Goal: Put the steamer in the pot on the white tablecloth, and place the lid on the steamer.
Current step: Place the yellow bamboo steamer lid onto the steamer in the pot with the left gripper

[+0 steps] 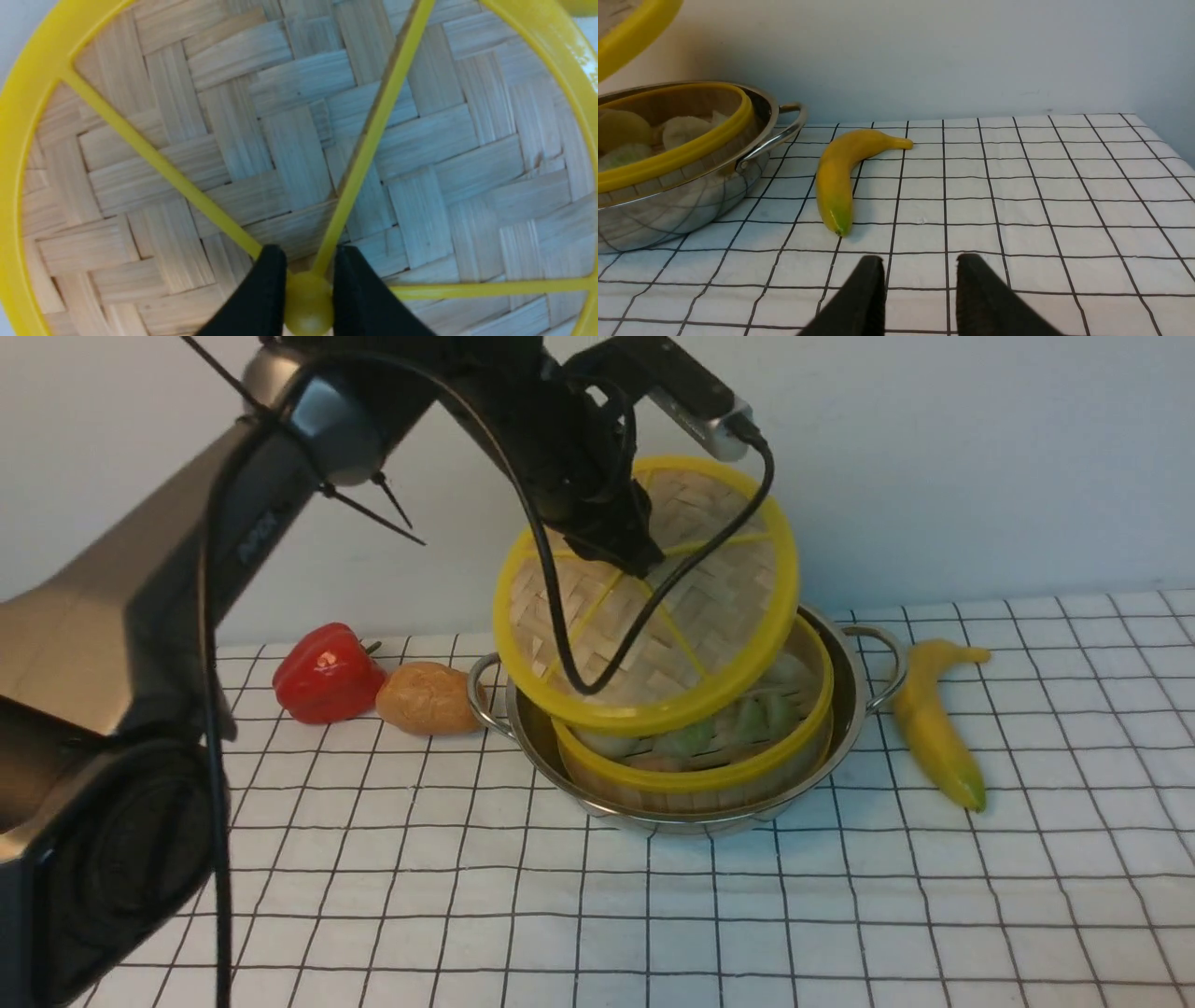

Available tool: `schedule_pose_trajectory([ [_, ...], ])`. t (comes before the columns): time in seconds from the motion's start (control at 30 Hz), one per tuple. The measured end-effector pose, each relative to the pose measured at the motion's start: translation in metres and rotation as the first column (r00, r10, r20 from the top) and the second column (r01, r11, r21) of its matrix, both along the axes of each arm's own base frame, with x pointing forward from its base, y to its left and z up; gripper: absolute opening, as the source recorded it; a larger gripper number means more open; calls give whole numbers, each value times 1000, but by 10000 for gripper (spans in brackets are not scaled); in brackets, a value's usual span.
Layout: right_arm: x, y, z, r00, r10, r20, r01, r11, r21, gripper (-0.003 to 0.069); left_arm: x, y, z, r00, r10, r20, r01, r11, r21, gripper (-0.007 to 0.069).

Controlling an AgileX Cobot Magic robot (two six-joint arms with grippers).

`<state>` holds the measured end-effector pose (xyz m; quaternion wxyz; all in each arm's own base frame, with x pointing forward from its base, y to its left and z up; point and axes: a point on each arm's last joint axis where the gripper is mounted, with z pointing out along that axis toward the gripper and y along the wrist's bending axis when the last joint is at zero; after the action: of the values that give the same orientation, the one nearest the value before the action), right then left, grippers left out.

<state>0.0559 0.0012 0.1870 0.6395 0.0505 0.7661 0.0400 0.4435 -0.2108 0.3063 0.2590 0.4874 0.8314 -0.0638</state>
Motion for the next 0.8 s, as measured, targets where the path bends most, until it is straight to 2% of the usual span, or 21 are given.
schedule_pose_trajectory([
  [0.3,0,0,0,1000,0,0,0,1000,0,240,13,-11,-41,997,-23,-74,24,1000,13,115],
  [0.6,0,0,0,1000,0,0,0,1000,-1,240,11,-24,-57,993,-56,-101,58,998,20,115],
  [0.8,0,0,0,1000,0,0,0,1000,-1,240,9,-29,-60,993,-80,-87,85,994,63,115],
])
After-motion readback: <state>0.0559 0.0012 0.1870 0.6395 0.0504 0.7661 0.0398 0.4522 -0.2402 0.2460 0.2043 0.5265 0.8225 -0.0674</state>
